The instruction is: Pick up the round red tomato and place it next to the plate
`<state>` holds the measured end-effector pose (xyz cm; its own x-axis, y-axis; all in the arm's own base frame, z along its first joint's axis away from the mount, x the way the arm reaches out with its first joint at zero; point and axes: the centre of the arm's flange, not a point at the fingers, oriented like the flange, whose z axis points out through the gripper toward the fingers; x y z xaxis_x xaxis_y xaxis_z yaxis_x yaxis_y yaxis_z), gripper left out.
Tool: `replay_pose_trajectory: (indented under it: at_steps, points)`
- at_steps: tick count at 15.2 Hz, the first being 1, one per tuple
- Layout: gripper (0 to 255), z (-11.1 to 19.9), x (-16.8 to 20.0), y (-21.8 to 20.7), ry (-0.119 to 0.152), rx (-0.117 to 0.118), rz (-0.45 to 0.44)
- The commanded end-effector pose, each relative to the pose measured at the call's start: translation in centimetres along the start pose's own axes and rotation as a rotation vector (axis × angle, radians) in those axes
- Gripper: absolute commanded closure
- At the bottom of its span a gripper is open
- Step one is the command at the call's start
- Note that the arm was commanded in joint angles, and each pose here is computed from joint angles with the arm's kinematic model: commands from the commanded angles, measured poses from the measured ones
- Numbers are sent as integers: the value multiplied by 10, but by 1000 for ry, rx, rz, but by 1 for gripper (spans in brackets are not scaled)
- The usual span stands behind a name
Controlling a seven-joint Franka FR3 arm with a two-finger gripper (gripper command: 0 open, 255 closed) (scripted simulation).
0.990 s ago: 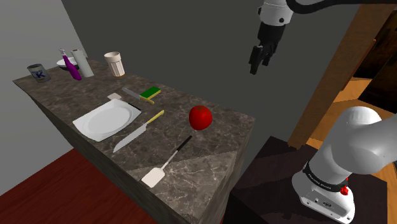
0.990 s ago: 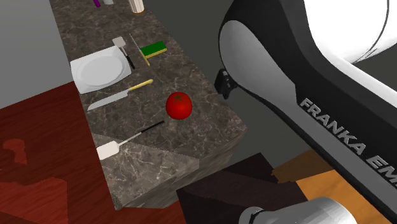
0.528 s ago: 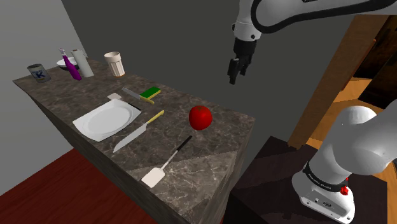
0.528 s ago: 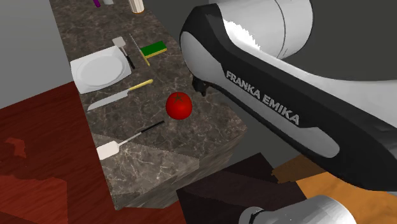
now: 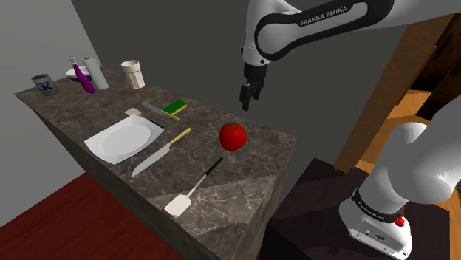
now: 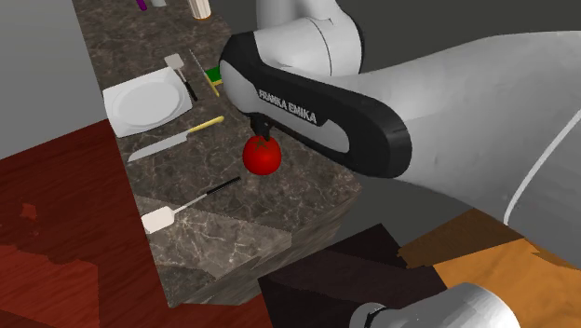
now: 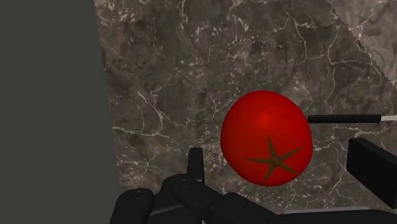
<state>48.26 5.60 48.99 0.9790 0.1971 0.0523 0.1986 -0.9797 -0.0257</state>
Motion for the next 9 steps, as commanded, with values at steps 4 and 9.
replay_pose_trajectory:
  at_steps: [4, 9]
  points:
    - [0, 43, 49, -22, -9, 24, -79]
    - [0, 72, 57, -28, -11, 29, -94]
